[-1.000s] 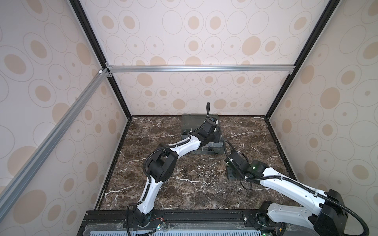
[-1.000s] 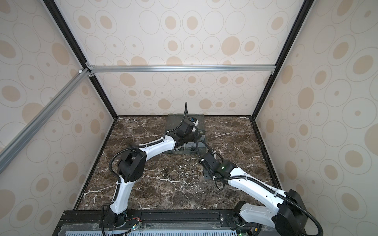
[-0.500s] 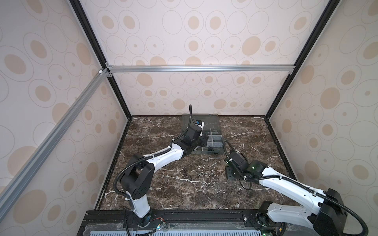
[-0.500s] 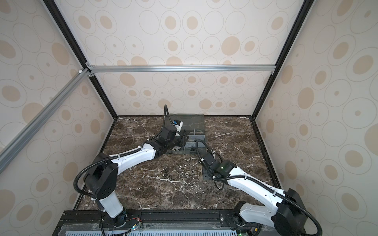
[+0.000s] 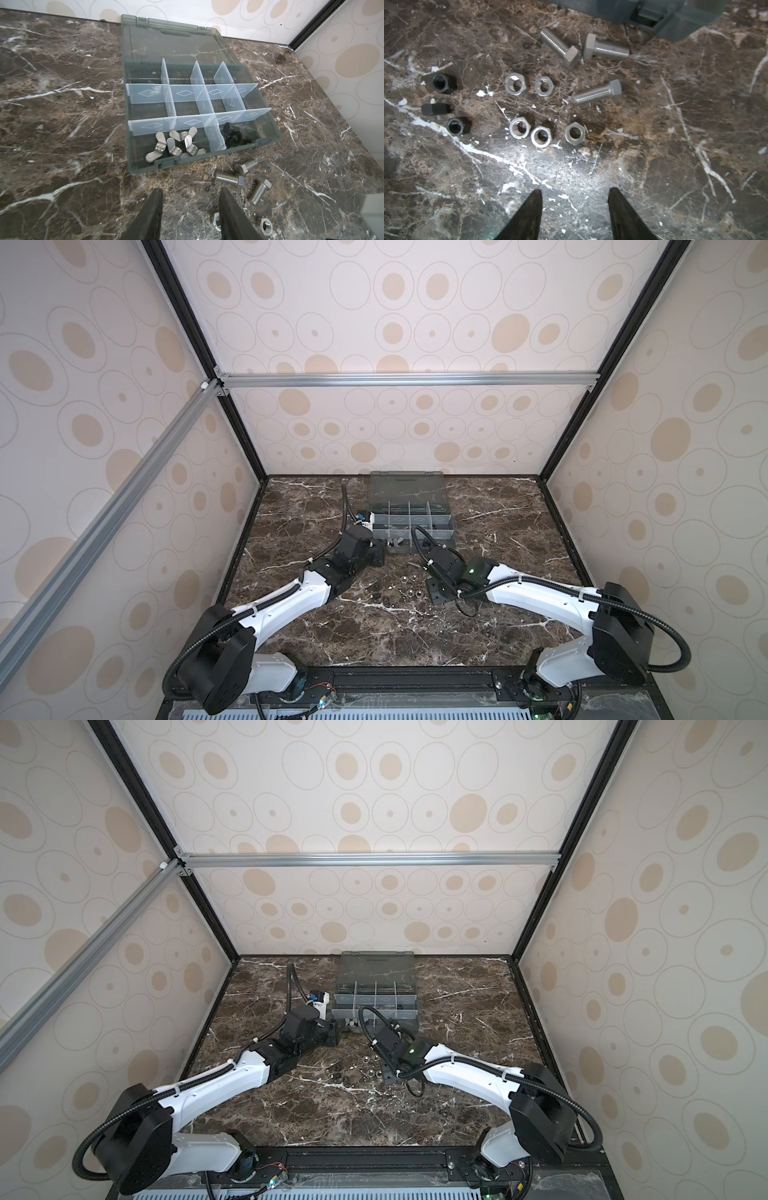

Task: Sort the screws and nuts into containers
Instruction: Pick up the nut from the center of the table.

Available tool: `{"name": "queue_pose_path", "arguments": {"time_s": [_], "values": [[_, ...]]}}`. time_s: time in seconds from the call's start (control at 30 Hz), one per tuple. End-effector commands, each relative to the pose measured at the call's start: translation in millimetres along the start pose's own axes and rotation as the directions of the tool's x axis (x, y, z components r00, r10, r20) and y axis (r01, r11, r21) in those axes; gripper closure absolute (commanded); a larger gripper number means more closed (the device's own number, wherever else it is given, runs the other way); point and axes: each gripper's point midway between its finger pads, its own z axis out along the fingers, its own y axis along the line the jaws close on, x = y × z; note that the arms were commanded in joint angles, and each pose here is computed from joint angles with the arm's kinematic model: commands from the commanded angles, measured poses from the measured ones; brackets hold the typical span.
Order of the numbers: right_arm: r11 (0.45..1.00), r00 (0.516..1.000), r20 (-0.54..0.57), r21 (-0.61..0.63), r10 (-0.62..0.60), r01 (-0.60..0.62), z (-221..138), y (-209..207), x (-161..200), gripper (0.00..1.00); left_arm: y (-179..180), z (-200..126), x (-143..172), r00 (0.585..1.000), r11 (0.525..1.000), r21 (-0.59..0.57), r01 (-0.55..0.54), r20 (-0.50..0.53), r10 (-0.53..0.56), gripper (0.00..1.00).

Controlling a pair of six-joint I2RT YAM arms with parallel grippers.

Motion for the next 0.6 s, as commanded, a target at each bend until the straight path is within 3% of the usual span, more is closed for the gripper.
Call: {"name": "queue_pose_path", "arguments": {"time_s": [0.0,0.57], "values": [[0.999,0.999,0.000,-0.013,-0.032,0.032,2.7,14.3,-4.9,0.45,10.6,-14.5,-9.9,0.998,0.999,-0.033,0.035,0.047,-0.033,0.55],[0.990,0.989,-0.070,-0.069,-0.128,0.123,30.8,60.4,4.8,0.45,57.3,-55.0,21.3,0.989,0.984,-0.129,0.122,0.094,-0.110,0.53]]}}
